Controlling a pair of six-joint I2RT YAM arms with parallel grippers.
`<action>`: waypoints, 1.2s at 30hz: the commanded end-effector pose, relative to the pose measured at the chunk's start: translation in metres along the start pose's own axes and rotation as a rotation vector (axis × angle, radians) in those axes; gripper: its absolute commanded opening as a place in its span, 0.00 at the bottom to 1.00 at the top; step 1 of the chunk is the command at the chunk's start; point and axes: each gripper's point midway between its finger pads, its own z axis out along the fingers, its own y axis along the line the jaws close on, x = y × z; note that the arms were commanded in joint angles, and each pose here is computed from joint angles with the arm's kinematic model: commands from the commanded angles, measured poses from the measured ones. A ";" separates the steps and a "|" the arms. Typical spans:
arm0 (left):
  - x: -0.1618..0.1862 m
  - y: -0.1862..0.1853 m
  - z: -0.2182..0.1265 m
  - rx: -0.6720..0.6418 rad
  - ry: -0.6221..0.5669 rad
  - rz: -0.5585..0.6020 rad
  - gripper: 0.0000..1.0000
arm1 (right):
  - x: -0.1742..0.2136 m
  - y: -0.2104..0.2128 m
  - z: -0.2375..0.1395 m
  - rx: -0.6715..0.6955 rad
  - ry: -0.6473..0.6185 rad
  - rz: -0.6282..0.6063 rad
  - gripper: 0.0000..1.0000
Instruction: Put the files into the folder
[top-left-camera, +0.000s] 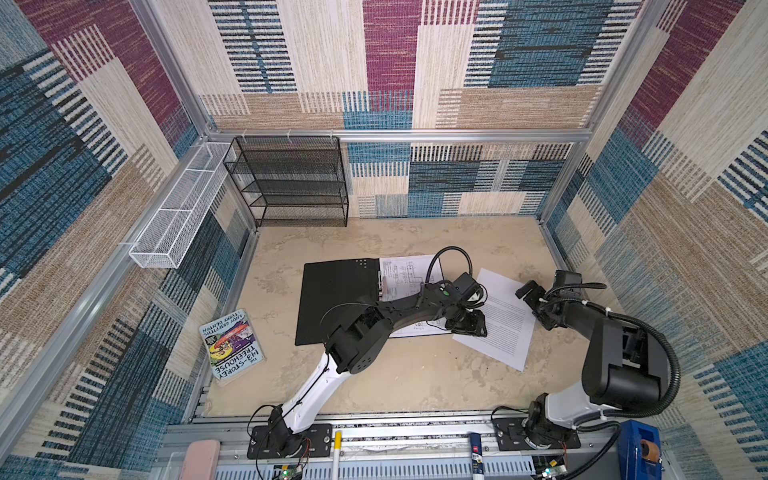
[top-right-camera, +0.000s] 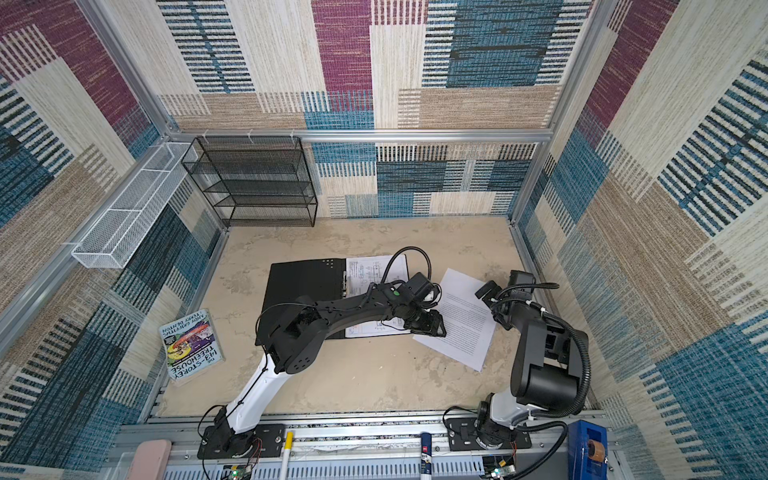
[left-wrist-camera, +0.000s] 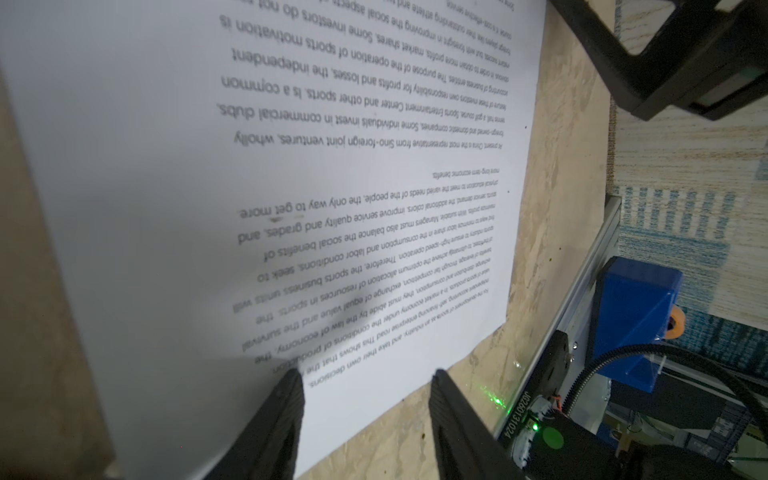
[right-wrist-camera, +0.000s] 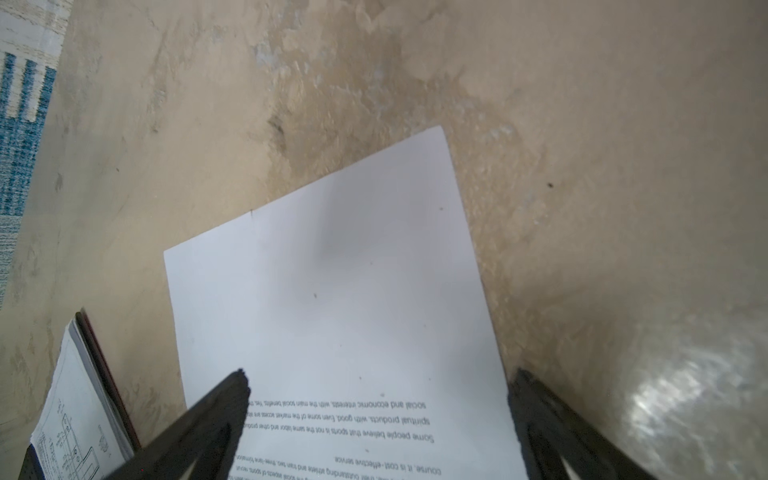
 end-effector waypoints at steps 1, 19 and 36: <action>0.015 0.032 0.006 -0.121 0.039 -0.068 0.51 | 0.027 -0.015 0.008 0.033 0.102 0.023 1.00; 0.016 0.038 0.011 -0.133 0.051 -0.104 0.51 | 0.072 0.033 -0.020 -0.284 0.290 0.017 1.00; 0.017 0.054 0.007 -0.138 0.052 -0.146 0.51 | 0.080 0.033 -0.051 -0.287 0.273 0.098 1.00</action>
